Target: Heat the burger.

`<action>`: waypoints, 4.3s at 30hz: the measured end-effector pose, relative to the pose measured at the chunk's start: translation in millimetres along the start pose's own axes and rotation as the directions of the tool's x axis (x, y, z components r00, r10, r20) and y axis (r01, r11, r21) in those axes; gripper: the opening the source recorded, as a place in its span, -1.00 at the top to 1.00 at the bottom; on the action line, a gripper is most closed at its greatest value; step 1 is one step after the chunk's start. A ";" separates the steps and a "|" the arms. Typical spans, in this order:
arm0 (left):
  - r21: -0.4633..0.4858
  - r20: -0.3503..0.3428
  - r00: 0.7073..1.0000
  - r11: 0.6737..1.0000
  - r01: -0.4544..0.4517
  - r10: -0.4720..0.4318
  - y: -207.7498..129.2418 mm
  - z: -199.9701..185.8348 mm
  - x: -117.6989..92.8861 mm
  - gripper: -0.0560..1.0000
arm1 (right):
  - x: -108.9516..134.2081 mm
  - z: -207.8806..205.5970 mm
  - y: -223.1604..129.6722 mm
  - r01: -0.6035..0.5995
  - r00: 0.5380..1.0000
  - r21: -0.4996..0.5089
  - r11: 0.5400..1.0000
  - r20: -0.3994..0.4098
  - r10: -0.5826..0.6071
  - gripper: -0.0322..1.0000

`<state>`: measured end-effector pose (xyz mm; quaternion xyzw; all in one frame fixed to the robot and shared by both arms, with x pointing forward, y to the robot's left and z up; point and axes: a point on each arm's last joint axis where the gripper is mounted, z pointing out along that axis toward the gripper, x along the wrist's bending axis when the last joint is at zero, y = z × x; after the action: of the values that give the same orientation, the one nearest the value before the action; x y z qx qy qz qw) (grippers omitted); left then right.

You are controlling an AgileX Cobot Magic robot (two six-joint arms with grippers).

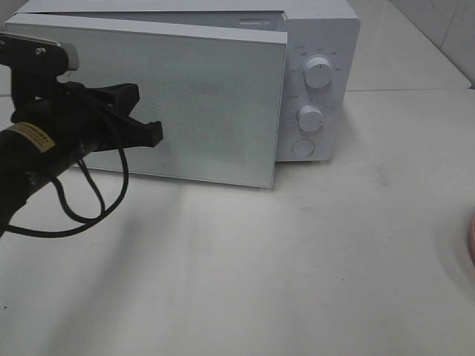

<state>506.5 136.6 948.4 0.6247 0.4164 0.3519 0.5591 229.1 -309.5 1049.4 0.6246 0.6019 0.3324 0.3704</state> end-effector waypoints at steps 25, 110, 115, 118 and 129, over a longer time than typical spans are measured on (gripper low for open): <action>0.008 -0.076 0.996 0.999 0.049 -0.048 6.0 67.3 -30.4 0.89 | 0.0 0.0 0.0 0.000 1.000 0.000 1.000 0.000 0.000 -0.55; 0.890 -0.130 0.986 0.425 0.163 -0.105 78.9 -89.6 87.7 -0.95 | 0.0 0.0 0.0 0.000 1.000 0.000 1.000 0.000 0.000 -0.55; 0.847 -0.225 0.966 0.466 0.257 -0.124 98.1 -116.9 101.3 -0.95 | 0.0 0.0 0.0 0.000 1.000 0.000 1.000 0.000 0.000 -0.55; 0.825 -0.255 0.958 0.489 0.285 -0.128 108.8 -134.2 102.5 -0.95 | 0.0 0.0 0.0 0.000 1.000 0.000 1.000 0.000 0.000 -0.55; 0.779 -0.278 0.953 0.552 0.298 -0.123 88.4 -204.5 77.4 -0.95 | 0.0 0.0 0.0 0.000 1.000 0.000 1.000 0.000 0.000 -0.55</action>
<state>364.0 287.7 1060.0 0.7192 0.6544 0.1100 0.2060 229.1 -309.5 1049.4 0.6246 0.6019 0.3324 0.3704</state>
